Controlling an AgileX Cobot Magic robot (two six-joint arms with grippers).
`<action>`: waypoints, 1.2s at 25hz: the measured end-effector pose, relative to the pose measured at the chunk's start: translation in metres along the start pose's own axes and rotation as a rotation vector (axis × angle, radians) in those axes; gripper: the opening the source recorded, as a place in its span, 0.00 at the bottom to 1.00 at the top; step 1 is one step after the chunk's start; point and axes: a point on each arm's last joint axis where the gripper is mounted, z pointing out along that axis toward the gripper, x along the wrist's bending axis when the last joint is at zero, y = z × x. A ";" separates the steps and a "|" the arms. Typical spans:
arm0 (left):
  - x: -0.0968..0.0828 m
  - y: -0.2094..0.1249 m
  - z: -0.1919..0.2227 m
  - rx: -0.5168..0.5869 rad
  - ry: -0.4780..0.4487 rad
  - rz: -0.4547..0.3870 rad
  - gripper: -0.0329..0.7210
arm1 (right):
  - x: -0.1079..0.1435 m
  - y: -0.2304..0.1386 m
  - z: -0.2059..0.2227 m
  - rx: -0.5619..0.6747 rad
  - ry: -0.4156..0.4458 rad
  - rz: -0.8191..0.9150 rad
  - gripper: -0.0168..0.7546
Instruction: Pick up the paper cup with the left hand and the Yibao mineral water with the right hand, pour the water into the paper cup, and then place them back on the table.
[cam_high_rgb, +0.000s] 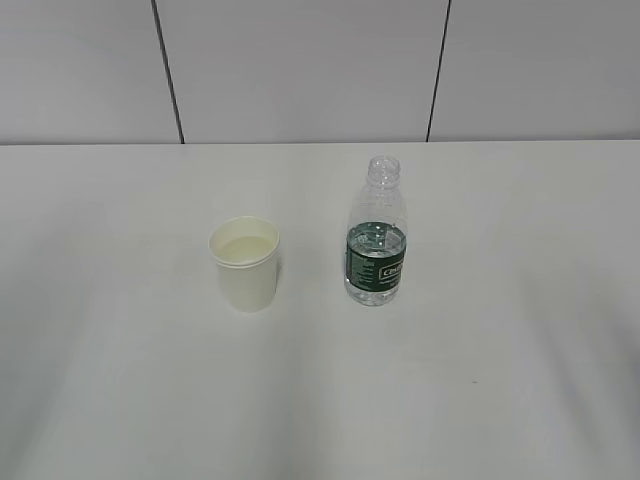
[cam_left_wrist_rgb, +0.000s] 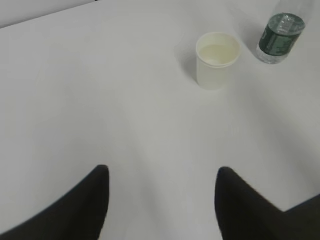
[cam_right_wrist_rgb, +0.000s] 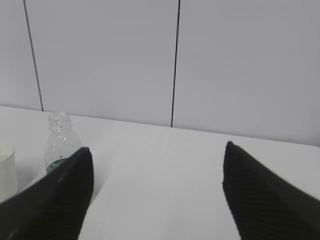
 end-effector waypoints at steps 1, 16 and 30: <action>-0.001 -0.004 -0.004 0.009 -0.010 0.003 0.65 | 0.000 0.000 0.000 0.000 0.000 0.000 0.79; -0.016 -0.055 -0.052 -0.133 -0.092 -0.023 0.72 | 0.000 0.000 0.000 0.000 0.000 0.000 0.79; -0.028 -0.098 -0.042 -0.182 -0.013 -0.129 0.72 | 0.000 0.000 0.000 0.000 0.000 0.000 0.79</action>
